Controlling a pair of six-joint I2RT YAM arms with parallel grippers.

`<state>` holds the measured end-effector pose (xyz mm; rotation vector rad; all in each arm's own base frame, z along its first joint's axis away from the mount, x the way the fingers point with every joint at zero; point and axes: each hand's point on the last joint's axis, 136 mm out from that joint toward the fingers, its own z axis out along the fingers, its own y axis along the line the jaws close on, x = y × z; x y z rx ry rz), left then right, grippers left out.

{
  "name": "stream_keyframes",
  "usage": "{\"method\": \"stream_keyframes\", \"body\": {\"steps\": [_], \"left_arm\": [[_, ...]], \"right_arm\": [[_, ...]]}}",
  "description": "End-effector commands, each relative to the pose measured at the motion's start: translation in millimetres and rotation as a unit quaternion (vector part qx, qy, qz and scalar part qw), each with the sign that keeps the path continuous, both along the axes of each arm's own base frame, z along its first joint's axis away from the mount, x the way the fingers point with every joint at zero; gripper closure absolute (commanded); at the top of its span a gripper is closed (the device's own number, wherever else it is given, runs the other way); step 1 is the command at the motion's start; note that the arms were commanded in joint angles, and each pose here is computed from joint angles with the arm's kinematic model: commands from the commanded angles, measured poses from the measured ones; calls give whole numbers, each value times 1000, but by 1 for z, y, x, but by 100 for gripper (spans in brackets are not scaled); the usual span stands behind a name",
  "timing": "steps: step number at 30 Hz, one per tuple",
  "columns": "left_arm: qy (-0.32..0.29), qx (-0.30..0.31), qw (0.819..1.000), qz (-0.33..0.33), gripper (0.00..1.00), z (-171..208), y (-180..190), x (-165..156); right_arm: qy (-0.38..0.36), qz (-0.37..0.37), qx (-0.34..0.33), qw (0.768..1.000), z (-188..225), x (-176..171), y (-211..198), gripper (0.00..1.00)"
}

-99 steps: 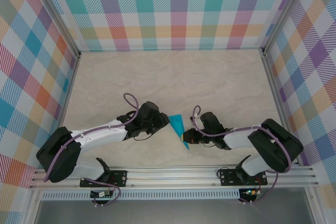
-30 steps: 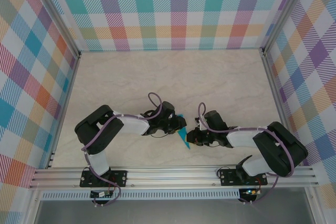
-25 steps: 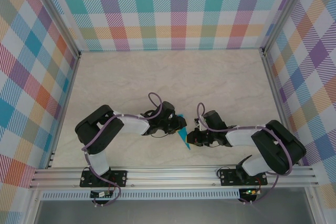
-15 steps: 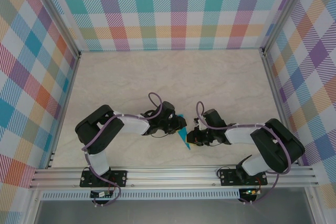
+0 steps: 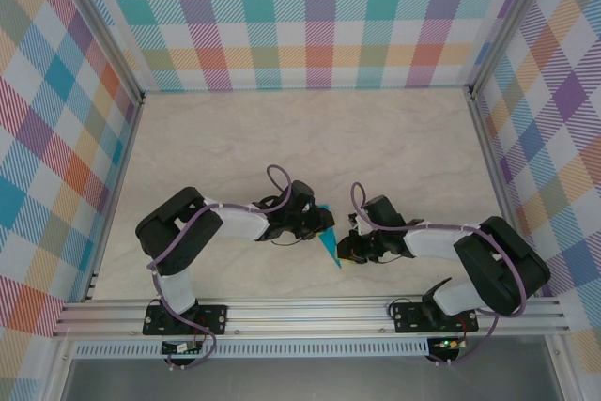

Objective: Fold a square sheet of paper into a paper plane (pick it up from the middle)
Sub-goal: Perform the fifth fold on the wing at the bottom-center of the table.

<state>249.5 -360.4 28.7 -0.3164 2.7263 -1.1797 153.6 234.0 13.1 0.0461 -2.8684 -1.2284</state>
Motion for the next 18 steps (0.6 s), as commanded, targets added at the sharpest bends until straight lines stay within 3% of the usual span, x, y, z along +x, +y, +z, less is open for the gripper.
{"method": "stream_keyframes", "body": {"steps": [1,8,14,18], "left_arm": [[20,34,999,-5,68,-19,7,-8],[23,37,999,-6,68,-20,7,-10],[25,40,999,-5,68,-22,8,-10],[26,40,999,-6,68,-22,7,-10]], "right_arm": [[34,5,-56,998,-20,-15,-17,92],[48,14,-103,993,-29,-23,-31,93],[40,26,-81,996,-17,-25,-26,86],[29,34,-77,996,-7,-25,-25,87]]}}
